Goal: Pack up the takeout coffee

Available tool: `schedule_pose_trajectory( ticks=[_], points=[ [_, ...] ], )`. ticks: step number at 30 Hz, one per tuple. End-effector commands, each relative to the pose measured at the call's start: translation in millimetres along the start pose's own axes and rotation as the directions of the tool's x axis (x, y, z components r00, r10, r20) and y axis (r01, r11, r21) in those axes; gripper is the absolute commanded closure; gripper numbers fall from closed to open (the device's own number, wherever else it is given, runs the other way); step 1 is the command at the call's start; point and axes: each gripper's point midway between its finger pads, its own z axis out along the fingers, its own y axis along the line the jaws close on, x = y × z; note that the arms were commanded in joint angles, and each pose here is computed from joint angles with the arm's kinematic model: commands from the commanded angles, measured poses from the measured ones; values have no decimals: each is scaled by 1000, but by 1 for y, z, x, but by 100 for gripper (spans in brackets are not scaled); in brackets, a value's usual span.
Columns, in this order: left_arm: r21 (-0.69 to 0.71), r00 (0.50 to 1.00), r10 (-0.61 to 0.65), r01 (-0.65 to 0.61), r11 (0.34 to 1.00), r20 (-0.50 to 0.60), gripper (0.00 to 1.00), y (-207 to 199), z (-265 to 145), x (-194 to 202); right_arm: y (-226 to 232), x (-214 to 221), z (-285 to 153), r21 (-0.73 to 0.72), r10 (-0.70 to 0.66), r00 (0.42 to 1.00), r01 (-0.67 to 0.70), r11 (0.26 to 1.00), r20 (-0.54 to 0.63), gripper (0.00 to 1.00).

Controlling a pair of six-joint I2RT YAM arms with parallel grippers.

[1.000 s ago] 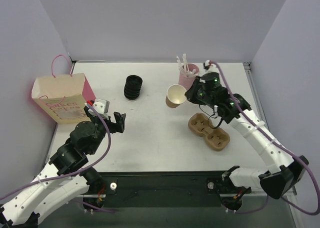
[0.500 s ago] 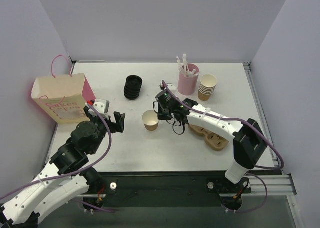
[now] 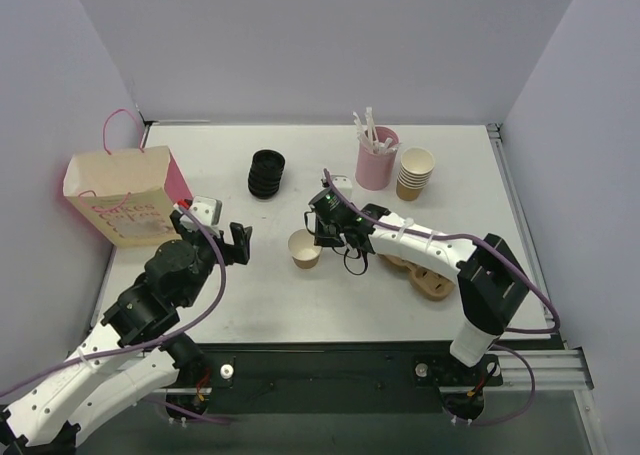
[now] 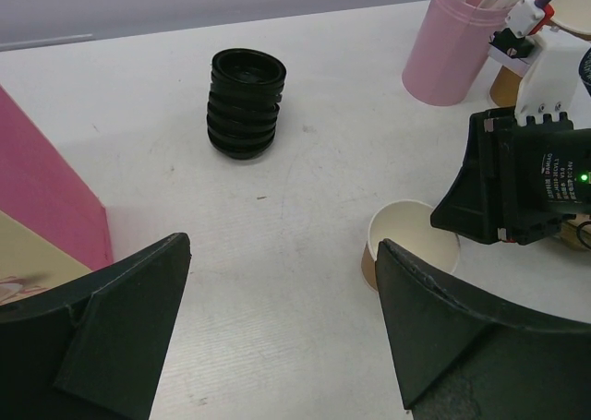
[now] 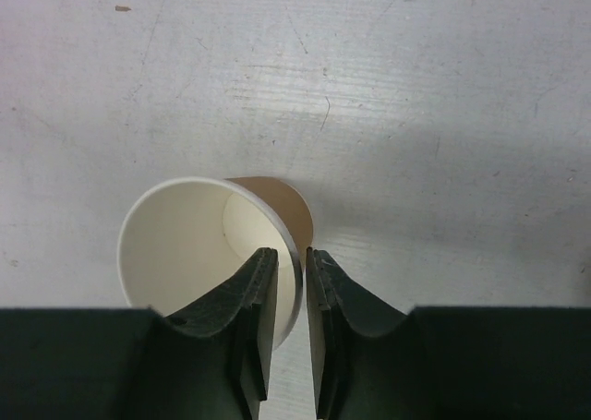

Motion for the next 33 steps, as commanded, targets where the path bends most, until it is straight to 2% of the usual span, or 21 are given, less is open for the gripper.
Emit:
schedule_pose_trajectory(
  ticks=[1, 5, 8, 10, 11, 13, 14, 16, 17, 18, 22, 23, 24, 26, 28, 29, 30, 33],
  points=[
    [22, 1000, 1, -1, 1000, 26, 9, -5, 1, -8, 2, -14, -11, 4, 17, 998, -17, 1000, 57, 77],
    [40, 1000, 7, -8, 999, 16, 9, -6, -6, -17, 0, -16, -27, -8, 11, 999, -11, 1000, 49, 71],
    [45, 1000, 29, -29, 999, -7, 9, -8, -6, -18, 1, -17, -52, -44, -12, 998, 14, 999, 62, 70],
    [-2, 997, 63, -64, 998, -50, 9, -4, 5, -13, -1, -12, -73, -69, -31, 996, 37, 997, 87, 69],
    [-18, 996, 76, -77, 997, -49, 9, -4, 8, -22, -3, -9, -79, -74, -40, 995, 47, 996, 95, 69],
    [-92, 985, 123, -134, 987, -118, 9, -1, 27, -17, -2, -2, -98, -109, -78, 989, 91, 990, 124, 69],
    [-101, 987, 126, -137, 985, -104, 9, -3, 32, -34, 0, 1, -104, -121, -93, 987, 110, 987, 134, 69],
    [-92, 970, 176, -193, 977, -167, 9, -13, 56, -28, -1, 7, -119, -138, -123, 980, 145, 980, 156, 69],
    [-93, 975, 168, -182, 979, -145, 10, -17, 64, -46, -1, 6, -128, -149, -126, 976, 153, 977, 178, 69],
    [-92, 962, 190, -211, 973, -196, 12, -22, 83, -35, 0, 11, -132, -154, -139, 973, 169, 974, 185, 69],
    [-66, 946, 187, -211, 975, -265, 18, -31, 136, -33, -7, 19, -144, -155, -154, 962, 191, 969, 226, 69],
    [-70, 927, 196, -229, 971, -319, 18, -28, 157, -16, -8, 18, -151, -169, -149, 959, 193, 967, 240, 69],
    [-73, 932, 190, -222, 972, -308, 18, -30, 167, -28, -10, 18, -152, -167, -149, 957, 193, 967, 249, 69],
    [-59, 898, 210, -252, 966, -387, 22, -28, 194, -3, -14, 20, -155, -165, -162, 952, 209, 964, 261, 69],
    [-52, 895, 220, -260, 964, -388, 24, -32, 213, -9, -16, 21, -157, -164, -170, 948, 219, 962, 270, 70],
    [-38, 863, 237, -282, 959, -446, 25, -32, 227, 14, -19, 21, -158, -158, -170, 945, 220, 963, 279, 70],
    [-43, 871, 233, -278, 960, -432, 26, -33, 238, 4, -20, 21, -159, -157, -172, 943, 223, 962, 283, 70],
    [-23, 825, 277, -330, 944, -493, 29, -29, 265, 31, -24, 22, -161, -151, -173, 938, 226, 962, 299, 70]
  ],
)
